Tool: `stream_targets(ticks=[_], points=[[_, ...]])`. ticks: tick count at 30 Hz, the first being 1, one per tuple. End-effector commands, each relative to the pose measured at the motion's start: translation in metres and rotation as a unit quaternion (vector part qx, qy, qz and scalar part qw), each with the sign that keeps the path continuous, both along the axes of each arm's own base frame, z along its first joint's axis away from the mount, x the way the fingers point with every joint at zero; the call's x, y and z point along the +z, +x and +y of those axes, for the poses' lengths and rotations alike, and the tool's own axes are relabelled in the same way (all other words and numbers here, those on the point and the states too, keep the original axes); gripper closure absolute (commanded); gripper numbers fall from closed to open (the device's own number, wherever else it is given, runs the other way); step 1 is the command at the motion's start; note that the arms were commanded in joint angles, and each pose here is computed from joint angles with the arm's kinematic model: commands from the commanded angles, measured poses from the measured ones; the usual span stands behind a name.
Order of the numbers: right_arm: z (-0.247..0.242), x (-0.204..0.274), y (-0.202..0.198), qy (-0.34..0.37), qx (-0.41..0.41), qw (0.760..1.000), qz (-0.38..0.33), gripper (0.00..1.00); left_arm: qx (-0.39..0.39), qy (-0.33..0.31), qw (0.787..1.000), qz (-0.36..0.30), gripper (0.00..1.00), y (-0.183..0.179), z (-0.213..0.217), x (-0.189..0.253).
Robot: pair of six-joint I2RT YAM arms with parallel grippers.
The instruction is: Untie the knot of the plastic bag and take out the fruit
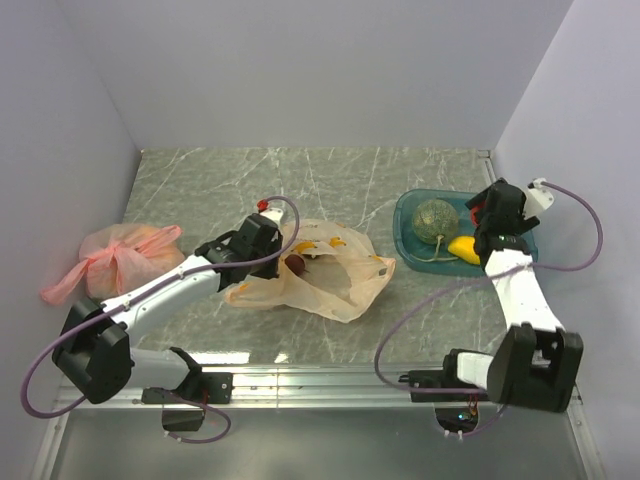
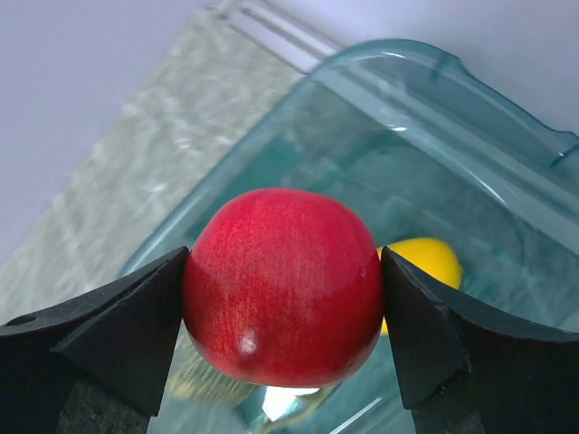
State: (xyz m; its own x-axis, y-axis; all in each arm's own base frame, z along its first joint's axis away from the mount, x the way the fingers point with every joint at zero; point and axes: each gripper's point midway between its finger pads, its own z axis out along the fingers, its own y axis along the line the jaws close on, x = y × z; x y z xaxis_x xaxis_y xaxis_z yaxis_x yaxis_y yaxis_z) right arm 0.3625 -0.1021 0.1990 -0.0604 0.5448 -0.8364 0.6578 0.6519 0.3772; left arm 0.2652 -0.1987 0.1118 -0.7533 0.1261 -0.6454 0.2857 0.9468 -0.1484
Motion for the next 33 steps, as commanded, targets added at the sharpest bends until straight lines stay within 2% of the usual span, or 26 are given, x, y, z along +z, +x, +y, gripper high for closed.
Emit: stream_targets(ticks=[1,2,3,5,8,18,22,26,27,33], points=[[-0.019,-0.010,0.022,0.027,-0.025,0.999,-0.018,0.78,0.001,-0.005,1.000,-0.029,0.99,0.005,0.002,0.014],[-0.023,-0.014,0.025,0.028,-0.029,0.999,-0.011,0.70,0.003,-0.006,1.000,-0.030,1.00,0.004,0.003,0.014],[-0.028,-0.026,0.029,0.030,-0.033,0.999,0.005,0.43,0.005,-0.006,0.999,-0.032,0.99,0.005,0.004,0.015],[-0.034,-0.029,0.034,0.028,-0.039,0.999,0.012,0.16,0.009,-0.007,0.999,-0.033,1.00,0.007,0.006,0.016],[-0.037,-0.036,0.041,0.025,-0.038,0.999,0.024,0.07,0.011,-0.015,0.999,-0.035,0.99,0.008,0.007,0.019],[-0.023,-0.016,0.032,0.011,-0.001,1.000,0.018,0.05,0.013,-0.028,0.999,-0.034,0.99,0.009,0.008,0.022],[0.027,0.007,0.027,-0.007,0.096,0.995,0.000,0.05,0.010,-0.031,0.999,-0.027,0.99,0.009,0.007,0.019],[0.126,0.035,0.016,-0.043,0.255,0.966,-0.030,0.11,0.008,-0.032,0.999,-0.018,1.00,0.008,0.007,0.016],[0.161,0.040,0.007,-0.042,0.301,0.952,-0.037,0.12,0.007,-0.032,0.999,-0.016,0.99,0.007,0.006,0.015],[0.266,0.037,-0.037,-0.029,0.449,0.892,-0.041,0.16,0.008,-0.033,0.999,-0.006,0.99,0.002,0.007,0.010]])
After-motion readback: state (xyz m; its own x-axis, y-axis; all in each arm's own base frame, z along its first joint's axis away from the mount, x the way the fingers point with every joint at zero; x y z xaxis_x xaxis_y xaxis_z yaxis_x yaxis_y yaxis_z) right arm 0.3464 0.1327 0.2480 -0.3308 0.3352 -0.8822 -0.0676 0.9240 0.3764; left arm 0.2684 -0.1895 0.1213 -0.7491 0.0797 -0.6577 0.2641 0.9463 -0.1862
